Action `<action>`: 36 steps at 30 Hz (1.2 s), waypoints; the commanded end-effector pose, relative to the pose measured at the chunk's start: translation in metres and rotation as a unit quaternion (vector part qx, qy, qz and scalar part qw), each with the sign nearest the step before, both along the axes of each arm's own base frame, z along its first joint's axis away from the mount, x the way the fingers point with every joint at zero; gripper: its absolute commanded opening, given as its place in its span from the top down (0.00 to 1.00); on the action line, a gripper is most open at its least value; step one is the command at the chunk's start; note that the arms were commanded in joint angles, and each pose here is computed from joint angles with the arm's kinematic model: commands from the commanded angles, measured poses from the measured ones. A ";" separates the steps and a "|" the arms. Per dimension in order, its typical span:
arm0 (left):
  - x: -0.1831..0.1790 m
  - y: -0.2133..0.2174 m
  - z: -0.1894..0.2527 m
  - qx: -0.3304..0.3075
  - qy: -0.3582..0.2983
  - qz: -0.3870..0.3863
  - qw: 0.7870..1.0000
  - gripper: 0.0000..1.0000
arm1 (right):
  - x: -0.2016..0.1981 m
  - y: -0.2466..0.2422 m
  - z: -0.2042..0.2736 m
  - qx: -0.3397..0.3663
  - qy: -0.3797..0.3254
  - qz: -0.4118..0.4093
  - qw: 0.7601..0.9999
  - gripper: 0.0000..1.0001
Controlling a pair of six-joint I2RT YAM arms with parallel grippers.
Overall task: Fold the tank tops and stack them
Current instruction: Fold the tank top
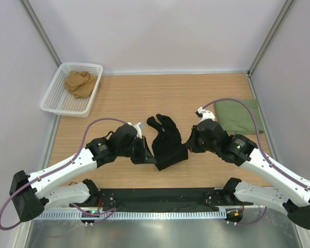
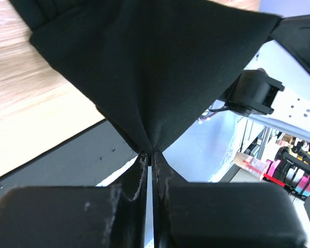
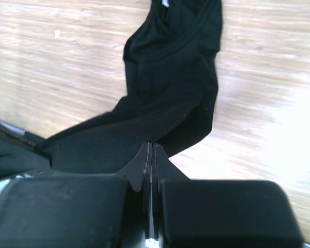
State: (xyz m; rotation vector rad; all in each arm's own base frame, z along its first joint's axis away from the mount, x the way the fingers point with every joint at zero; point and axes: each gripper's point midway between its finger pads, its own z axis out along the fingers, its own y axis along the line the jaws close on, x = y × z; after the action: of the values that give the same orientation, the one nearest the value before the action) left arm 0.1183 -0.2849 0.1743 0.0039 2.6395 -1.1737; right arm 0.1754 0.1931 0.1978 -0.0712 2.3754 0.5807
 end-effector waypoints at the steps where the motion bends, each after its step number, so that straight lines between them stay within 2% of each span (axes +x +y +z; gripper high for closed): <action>1: 0.007 -0.008 0.015 -0.024 0.003 0.004 1.000 0.98 | 0.023 -0.003 0.025 -0.013 -0.053 -0.021 0.998 0.99; 12: 0.040 -0.008 0.017 -0.057 0.027 0.024 0.998 1.00 | 0.069 -0.006 0.019 -0.024 -0.057 -0.036 0.997 0.99; 22: 0.099 -0.002 0.024 -0.073 0.030 0.046 0.996 1.00 | 0.130 -0.001 0.016 -0.017 -0.047 -0.031 0.998 0.99; 29: 0.143 0.007 0.011 -0.073 0.042 0.072 0.994 1.00 | 0.181 0.016 0.012 0.003 -0.040 -0.017 0.999 0.99; 36: 0.190 0.024 -0.008 -0.083 0.065 0.103 0.989 1.00 | 0.226 0.037 -0.011 -0.010 -0.028 -0.005 1.000 0.99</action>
State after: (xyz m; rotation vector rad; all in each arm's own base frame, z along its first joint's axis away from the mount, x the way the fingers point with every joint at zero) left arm 0.2885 -0.2601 0.1458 -0.4509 2.6472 -1.2594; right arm 0.3735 0.2166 0.1598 -0.0311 2.4375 0.4922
